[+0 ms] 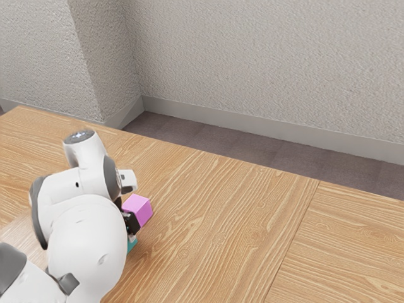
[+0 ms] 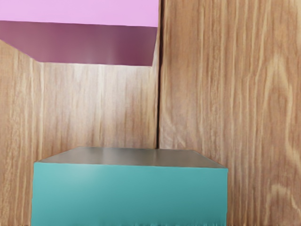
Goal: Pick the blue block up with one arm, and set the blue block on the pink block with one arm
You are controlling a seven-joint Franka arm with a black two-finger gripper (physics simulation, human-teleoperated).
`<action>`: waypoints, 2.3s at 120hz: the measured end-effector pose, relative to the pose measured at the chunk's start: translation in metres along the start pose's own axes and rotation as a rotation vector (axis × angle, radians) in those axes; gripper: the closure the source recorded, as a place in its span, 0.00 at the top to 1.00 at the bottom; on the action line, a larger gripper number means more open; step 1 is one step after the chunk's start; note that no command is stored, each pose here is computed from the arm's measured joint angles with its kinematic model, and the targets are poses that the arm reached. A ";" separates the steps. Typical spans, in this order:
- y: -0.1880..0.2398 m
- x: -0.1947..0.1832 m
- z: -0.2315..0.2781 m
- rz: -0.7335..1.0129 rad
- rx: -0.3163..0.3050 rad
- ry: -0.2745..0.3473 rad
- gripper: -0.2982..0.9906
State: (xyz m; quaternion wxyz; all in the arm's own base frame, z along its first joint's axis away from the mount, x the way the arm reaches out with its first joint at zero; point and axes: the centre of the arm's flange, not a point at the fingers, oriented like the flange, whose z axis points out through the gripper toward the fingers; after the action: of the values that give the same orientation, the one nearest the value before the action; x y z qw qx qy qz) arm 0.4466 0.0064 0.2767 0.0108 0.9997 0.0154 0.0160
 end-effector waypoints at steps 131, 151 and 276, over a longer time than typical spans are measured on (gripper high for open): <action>-0.006 0.005 -0.023 0.049 -0.023 0.032 0.51; -0.022 0.020 -0.070 0.046 -0.010 0.065 0.51; -0.033 0.111 -0.063 0.057 -0.029 -0.015 0.51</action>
State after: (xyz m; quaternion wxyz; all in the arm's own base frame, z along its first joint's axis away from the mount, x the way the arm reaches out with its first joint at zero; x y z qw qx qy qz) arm 0.5548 0.0439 0.3426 0.0247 0.9996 -0.0137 0.0092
